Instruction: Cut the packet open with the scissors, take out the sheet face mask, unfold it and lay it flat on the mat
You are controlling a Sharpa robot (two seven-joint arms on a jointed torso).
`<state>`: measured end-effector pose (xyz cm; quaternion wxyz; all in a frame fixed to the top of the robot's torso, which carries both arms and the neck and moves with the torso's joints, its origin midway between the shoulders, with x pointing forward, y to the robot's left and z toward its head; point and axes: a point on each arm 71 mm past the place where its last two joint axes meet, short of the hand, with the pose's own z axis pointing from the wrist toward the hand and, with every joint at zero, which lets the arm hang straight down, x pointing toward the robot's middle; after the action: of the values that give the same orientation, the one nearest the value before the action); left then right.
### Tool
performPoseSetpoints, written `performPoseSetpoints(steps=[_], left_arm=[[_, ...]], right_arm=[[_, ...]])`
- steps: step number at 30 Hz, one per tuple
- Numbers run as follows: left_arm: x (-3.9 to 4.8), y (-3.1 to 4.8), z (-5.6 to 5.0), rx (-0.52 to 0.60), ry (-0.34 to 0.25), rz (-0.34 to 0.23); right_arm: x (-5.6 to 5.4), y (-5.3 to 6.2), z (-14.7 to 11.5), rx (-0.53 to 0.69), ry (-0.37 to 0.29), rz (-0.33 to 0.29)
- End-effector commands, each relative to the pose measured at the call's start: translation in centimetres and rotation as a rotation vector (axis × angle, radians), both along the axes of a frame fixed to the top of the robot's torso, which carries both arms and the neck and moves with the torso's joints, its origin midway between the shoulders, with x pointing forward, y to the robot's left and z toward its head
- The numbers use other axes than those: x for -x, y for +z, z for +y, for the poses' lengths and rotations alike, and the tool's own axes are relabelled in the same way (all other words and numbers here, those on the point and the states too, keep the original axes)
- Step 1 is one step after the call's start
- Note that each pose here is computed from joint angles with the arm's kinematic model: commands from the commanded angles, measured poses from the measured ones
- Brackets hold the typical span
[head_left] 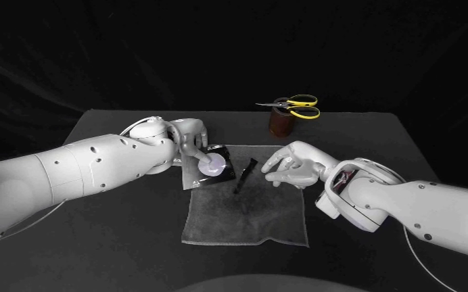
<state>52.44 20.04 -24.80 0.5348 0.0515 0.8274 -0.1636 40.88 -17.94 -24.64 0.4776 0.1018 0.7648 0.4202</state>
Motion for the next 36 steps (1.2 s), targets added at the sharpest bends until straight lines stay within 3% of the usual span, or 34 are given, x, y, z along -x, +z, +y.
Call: performPoseSetpoints(steps=[1,19,36], left_arm=[[0.13,-0.09,-0.19,-0.019,-0.007,0.01],[0.05,-0.12,-0.47,-0.032,-0.013,0.002],[0.04,-0.95,-0.96,-0.08,-0.017,0.032]], right_arm=[[-0.08,0.03,0.02,0.008,0.003,-0.008],[-0.23,-0.04,0.06,0.013,0.004,-0.006],[-0.21,-0.03,0.25,0.012,0.01,-0.005]])
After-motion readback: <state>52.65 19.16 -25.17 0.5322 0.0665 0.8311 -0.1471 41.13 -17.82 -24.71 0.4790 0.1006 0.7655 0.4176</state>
